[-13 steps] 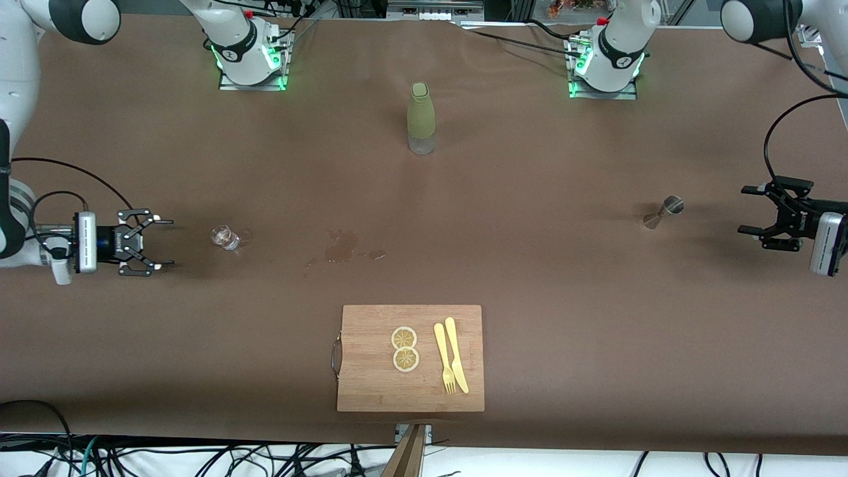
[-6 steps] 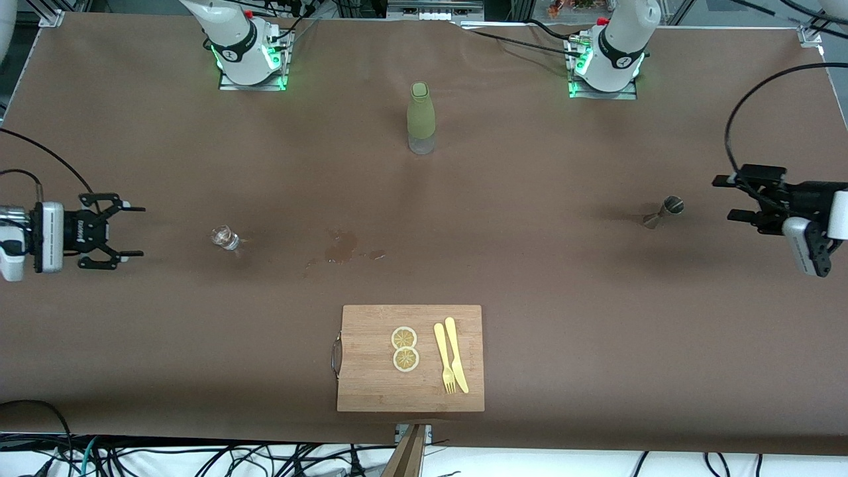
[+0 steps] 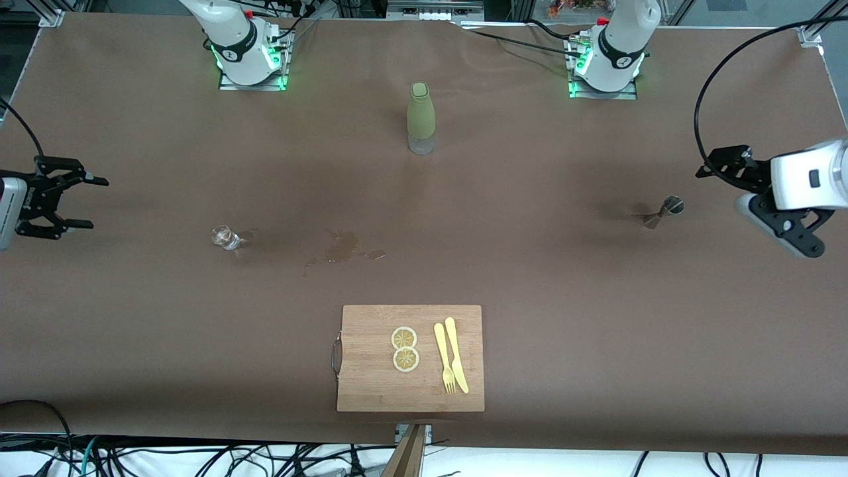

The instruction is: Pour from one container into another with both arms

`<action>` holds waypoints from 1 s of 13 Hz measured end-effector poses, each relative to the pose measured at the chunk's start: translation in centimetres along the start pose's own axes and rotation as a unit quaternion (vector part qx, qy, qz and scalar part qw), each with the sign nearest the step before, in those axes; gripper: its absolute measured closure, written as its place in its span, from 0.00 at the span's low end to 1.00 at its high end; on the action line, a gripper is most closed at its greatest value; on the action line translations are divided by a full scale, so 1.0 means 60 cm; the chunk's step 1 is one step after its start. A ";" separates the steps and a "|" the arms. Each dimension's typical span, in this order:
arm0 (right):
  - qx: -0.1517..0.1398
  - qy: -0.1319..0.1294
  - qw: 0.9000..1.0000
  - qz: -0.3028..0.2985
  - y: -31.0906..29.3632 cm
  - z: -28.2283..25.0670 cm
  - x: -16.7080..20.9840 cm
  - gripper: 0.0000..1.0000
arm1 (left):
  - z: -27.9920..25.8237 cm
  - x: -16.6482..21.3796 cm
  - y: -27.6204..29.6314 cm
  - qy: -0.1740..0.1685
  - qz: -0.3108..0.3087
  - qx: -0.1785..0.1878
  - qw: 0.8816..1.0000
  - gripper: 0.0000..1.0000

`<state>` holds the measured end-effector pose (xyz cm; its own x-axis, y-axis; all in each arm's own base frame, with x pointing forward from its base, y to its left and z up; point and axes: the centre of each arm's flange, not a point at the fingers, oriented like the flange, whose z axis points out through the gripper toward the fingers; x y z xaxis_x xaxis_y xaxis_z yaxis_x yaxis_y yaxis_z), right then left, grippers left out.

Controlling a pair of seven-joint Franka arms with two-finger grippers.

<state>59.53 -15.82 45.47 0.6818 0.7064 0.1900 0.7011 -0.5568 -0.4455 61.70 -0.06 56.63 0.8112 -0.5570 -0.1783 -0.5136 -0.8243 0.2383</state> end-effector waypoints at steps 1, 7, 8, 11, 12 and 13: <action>-0.013 -0.013 1.000 0.024 -0.020 -0.010 0.010 0.00 | -0.014 -0.007 -0.002 0.013 -0.003 0.010 1.000 0.00; -0.107 -0.053 0.974 0.192 -0.133 -0.065 0.048 0.00 | -0.068 -0.060 0.048 0.045 -0.202 0.015 0.978 0.00; -0.119 -0.056 0.966 0.223 -0.146 -0.070 0.045 0.00 | -0.068 -0.060 0.067 0.044 -0.220 0.012 0.974 0.00; -0.179 -0.075 0.934 0.299 -0.197 -0.072 0.062 0.00 | -0.062 -0.058 0.109 0.033 -0.260 0.007 0.965 0.00; -0.200 -0.079 0.919 0.330 -0.221 -0.066 0.078 0.00 | -0.058 -0.059 0.117 0.029 -0.266 0.005 0.963 0.00; -0.217 -0.079 0.904 0.360 -0.246 -0.056 0.099 0.00 | -0.052 -0.057 0.126 0.024 -0.266 0.004 0.964 0.00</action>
<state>53.96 -4.88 56.13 0.9799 0.1261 -0.1546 0.1259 -0.9920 -0.0113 55.91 -4.04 62.00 0.9723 -0.0506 -0.2281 -0.0240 -0.9927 0.1180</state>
